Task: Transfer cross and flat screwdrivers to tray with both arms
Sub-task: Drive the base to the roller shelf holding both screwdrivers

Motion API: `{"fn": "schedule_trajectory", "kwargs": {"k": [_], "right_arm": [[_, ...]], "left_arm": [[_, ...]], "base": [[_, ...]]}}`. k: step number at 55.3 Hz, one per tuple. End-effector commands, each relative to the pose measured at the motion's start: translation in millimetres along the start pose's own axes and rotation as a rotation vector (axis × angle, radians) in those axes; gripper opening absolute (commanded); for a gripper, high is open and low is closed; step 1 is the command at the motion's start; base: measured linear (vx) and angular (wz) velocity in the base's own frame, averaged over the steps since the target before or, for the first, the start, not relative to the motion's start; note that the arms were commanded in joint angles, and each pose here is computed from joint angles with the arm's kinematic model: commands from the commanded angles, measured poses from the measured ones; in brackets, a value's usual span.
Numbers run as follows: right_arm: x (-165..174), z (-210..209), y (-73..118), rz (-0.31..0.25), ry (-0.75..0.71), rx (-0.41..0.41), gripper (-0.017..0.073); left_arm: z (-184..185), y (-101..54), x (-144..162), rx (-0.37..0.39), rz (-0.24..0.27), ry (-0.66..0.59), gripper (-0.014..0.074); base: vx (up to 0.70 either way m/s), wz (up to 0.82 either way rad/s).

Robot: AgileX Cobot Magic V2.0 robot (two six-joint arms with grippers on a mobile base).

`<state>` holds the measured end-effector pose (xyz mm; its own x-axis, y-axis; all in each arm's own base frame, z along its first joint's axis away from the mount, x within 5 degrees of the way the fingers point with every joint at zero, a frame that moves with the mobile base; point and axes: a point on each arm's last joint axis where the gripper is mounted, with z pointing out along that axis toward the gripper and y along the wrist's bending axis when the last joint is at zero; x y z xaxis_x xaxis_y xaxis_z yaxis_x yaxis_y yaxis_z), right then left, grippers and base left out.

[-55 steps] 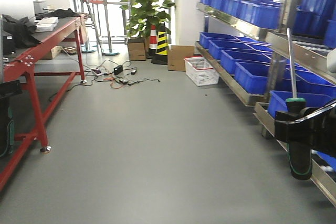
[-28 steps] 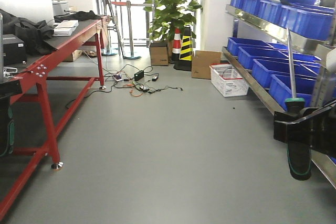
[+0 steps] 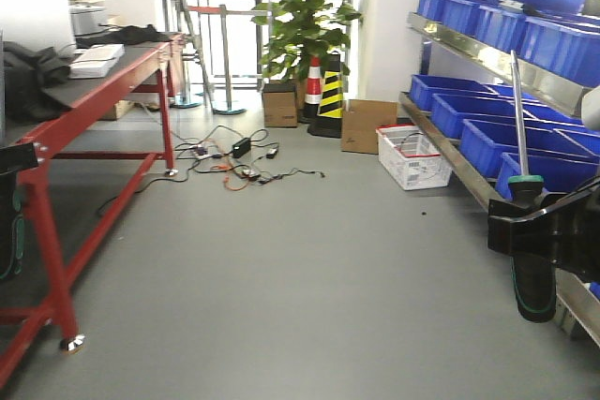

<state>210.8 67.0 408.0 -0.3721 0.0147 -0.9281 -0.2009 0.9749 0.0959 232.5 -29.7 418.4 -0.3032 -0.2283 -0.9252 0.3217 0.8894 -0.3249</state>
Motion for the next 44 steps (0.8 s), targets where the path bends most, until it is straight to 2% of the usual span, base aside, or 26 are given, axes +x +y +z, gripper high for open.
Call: {"fn": "schedule_trajectory", "kwargs": {"k": [1, 20, 44], "right_arm": [[-19.0, -12.3, 1.5, -0.018, -0.136, -0.023, -0.0008], [-19.0, -12.3, 1.5, -0.018, -0.136, -0.023, -0.0008], [-19.0, -12.3, 1.5, -0.018, -0.136, -0.023, -0.0008]], "left_arm": [[-9.9, -8.0, -18.3, 0.005, -0.015, -0.103, 0.0003], [-9.9, -8.0, -18.3, 0.005, -0.015, -0.103, 0.0003], [-9.9, -8.0, -18.3, 0.005, -0.015, -0.103, 0.0003]], "base": [[0.38, -0.25], [0.33, -0.42], [0.23, -0.73]]}}
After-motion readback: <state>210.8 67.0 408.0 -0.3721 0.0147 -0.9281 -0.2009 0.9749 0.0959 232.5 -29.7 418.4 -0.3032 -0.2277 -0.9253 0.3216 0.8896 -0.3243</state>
